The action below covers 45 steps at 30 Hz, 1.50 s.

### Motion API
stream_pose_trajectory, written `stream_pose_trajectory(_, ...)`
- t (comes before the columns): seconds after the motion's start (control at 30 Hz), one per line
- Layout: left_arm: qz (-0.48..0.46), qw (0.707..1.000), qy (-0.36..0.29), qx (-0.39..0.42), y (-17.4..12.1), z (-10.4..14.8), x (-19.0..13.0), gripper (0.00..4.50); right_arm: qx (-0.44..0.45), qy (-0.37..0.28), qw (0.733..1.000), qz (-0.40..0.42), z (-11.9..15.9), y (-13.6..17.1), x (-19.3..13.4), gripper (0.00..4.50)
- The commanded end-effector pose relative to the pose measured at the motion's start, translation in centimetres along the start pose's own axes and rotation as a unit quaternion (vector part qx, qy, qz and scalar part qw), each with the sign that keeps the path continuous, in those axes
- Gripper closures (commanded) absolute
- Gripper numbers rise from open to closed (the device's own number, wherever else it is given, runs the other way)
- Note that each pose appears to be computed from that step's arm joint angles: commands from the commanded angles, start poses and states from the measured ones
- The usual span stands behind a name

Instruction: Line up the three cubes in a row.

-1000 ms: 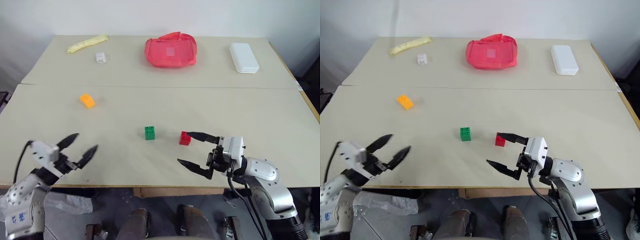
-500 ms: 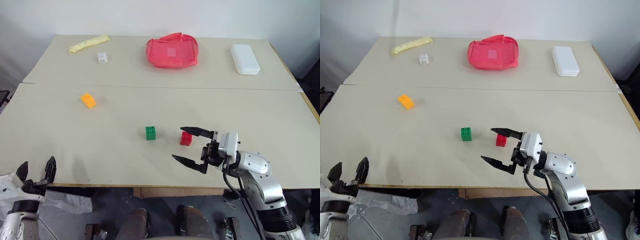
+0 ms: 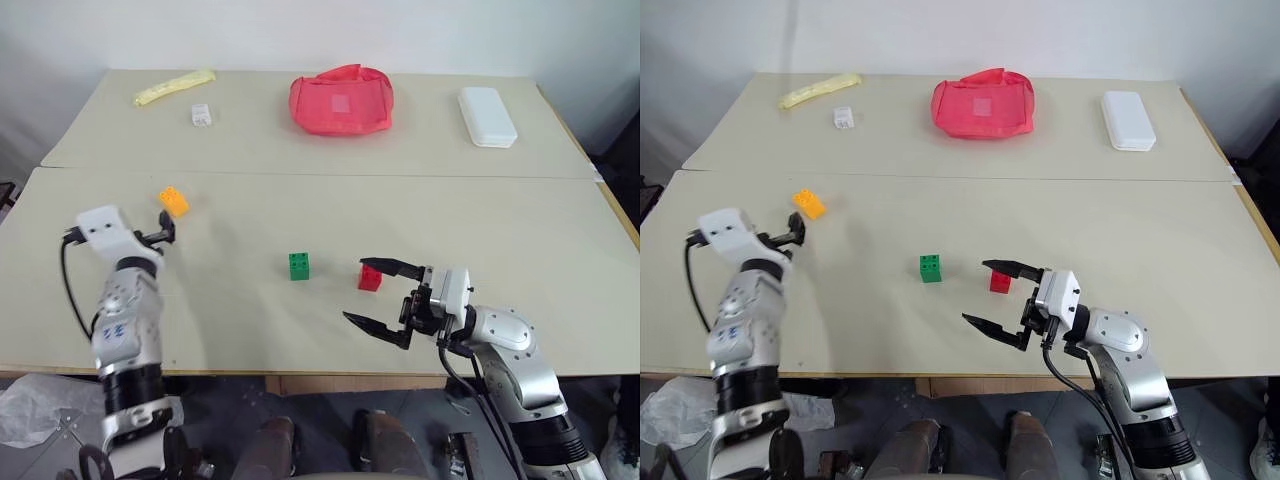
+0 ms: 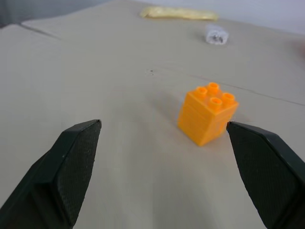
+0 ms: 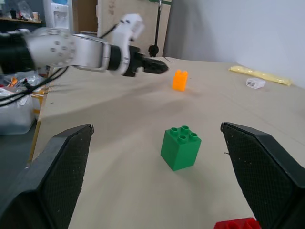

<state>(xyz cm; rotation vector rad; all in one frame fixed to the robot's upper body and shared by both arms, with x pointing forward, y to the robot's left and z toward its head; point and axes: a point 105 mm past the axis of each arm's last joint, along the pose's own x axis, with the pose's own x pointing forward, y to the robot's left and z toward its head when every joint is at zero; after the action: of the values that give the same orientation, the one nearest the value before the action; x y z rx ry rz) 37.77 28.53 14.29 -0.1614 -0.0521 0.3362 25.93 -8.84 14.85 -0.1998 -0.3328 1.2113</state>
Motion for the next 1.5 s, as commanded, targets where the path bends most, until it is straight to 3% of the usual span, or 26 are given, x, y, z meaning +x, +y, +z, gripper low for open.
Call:
stream_pose_trajectory(0.03,0.016,1.000,-0.020,0.004,-1.6,1.1,1.0,0.02,-0.008,-0.011,1.000,0.007,0.8,0.2,0.3,0.00)
stream_pose_trajectory(0.17,0.022,0.999,0.000,0.025,-3.4,0.4,1.9,0.02,-0.004,-0.009,1.000,0.014,0.8,0.4,0.4,0.00)
stream_pose_trajectory(0.4,0.066,0.995,0.009,0.068,-4.0,0.1,3.3,0.02,0.004,-0.003,1.000,0.016,0.6,0.4,0.3,0.00)
stream_pose_trajectory(0.67,0.047,0.997,0.016,0.051,-5.8,-0.7,4.5,0.02,0.007,0.002,1.000,0.014,0.5,0.4,0.3,0.00)
stream_pose_trajectory(0.77,0.052,0.997,0.009,0.052,-5.7,-0.6,4.8,0.62,0.008,0.003,1.000,0.014,0.5,0.5,0.4,0.00)
stream_pose_trajectory(1.03,0.045,0.998,-0.008,0.030,-6.0,-0.2,4.9,3.05,0.016,0.010,1.000,0.011,0.2,0.9,0.2,0.00)
stream_pose_trajectory(1.27,-0.070,0.996,-0.055,0.005,-6.6,0.8,3.7,3.05,0.016,0.016,1.000,0.008,0.1,1.0,0.1,0.00)
stream_pose_trajectory(1.37,-0.249,0.962,-0.111,0.024,-6.8,3.0,1.2,3.05,0.013,0.022,1.000,0.000,0.2,0.9,-0.4,0.00)
stream_pose_trajectory(1.43,-0.397,0.904,-0.104,0.122,-5.9,3.8,-1.3,3.05,0.009,0.032,0.999,-0.004,0.3,0.8,-1.0,0.00)
stream_pose_trajectory(1.5,-0.548,0.825,-0.040,0.133,-5.2,3.5,-4.5,3.05,0.004,0.042,0.999,-0.003,0.4,0.8,-1.7,0.00)
